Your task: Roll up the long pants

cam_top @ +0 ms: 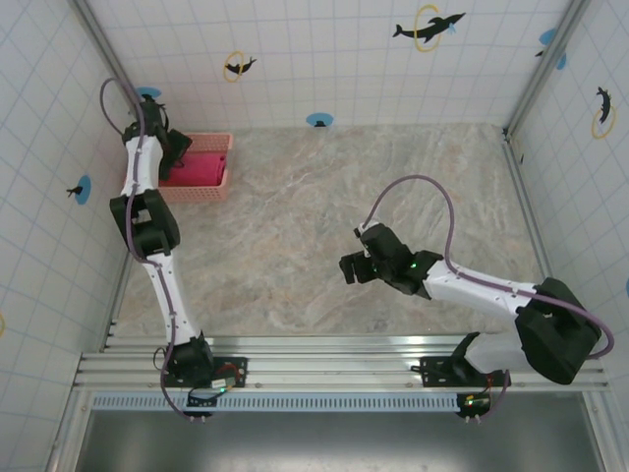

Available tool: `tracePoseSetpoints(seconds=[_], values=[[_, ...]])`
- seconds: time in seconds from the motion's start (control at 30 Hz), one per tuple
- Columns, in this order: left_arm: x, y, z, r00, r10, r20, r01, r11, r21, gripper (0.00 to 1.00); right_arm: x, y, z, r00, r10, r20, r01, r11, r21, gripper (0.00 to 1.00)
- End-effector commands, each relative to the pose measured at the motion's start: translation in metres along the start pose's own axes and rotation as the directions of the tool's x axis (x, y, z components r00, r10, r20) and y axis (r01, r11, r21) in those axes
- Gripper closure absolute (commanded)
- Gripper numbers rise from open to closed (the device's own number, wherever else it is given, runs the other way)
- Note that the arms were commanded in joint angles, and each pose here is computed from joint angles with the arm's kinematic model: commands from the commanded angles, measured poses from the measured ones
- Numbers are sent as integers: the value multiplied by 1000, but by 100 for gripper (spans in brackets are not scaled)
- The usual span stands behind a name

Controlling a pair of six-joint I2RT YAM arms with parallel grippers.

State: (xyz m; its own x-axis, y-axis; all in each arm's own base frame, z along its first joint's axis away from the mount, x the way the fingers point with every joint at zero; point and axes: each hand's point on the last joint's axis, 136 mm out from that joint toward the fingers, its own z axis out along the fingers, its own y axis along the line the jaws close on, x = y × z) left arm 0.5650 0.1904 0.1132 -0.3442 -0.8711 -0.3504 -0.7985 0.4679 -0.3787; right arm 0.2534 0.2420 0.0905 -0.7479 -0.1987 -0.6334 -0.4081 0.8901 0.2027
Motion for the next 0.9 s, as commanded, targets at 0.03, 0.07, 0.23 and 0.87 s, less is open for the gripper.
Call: tracePoseSetpoints(seconds=[0.03, 0.07, 0.23, 0.87], values=[[-6, -2, -46, 999, 28, -28, -28, 1000, -9, 3, -5, 0, 1, 998, 0, 61, 0, 1000, 4, 3], [-3, -3, -46, 999, 28, -47, -28, 1000, 1, 2, -5, 0, 2, 998, -4, 65, 3, 1000, 5, 3], [12, 11, -84, 992, 101, -74, -104, 994, -43, 3, -9, 0, 4, 995, -15, 96, 15, 1000, 1, 3], [198, 69, -83, 400, 847, 350, -904, 428, -3, 3, -43, -196, -80, 985, 22, 171, -95, 896, 433, 3]])
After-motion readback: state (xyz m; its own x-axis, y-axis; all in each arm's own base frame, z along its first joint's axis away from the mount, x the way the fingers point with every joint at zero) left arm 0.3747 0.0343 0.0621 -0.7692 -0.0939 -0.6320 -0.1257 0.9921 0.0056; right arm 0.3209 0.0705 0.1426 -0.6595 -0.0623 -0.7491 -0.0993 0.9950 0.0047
